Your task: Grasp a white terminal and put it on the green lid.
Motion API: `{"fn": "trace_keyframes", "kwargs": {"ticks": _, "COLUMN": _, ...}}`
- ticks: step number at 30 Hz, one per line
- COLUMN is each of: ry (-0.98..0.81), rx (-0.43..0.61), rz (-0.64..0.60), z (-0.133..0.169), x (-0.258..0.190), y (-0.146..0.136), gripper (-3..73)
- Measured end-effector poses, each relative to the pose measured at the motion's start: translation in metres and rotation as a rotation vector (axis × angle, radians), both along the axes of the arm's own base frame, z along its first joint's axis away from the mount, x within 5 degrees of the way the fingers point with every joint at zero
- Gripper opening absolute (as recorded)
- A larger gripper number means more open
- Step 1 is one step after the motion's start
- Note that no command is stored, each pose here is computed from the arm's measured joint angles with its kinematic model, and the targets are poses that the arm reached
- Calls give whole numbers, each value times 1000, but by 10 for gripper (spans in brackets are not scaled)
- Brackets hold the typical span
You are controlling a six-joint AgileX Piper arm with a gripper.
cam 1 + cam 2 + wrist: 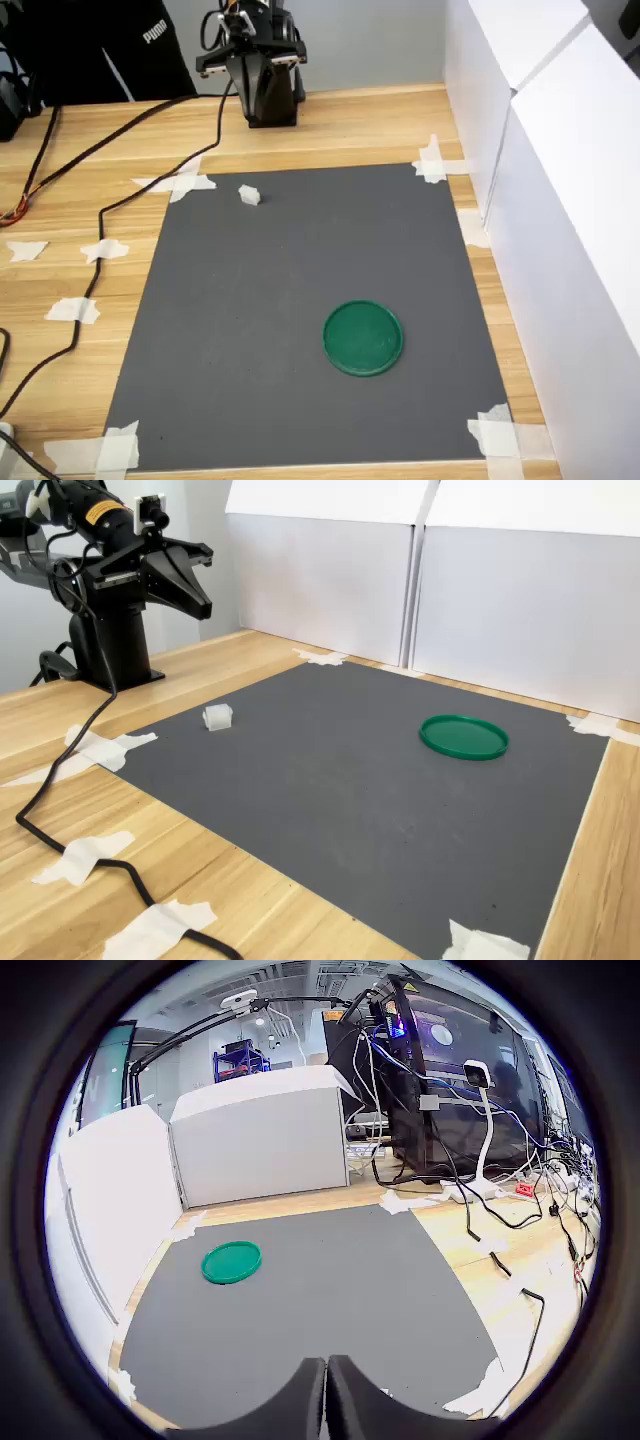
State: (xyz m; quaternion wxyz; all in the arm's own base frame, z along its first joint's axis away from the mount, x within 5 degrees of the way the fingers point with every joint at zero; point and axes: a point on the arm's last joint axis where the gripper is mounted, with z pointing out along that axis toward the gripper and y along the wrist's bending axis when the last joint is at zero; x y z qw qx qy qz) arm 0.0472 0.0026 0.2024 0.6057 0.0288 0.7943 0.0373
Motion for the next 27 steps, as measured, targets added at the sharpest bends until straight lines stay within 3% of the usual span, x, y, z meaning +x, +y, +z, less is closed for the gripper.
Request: {"fn": "trace_keyframes", "kwargs": {"ticks": 27, "ry": -12, "rx": 0, "rz": 1, "z": 7, "x": -2, "y": 0, "gripper": -16}}
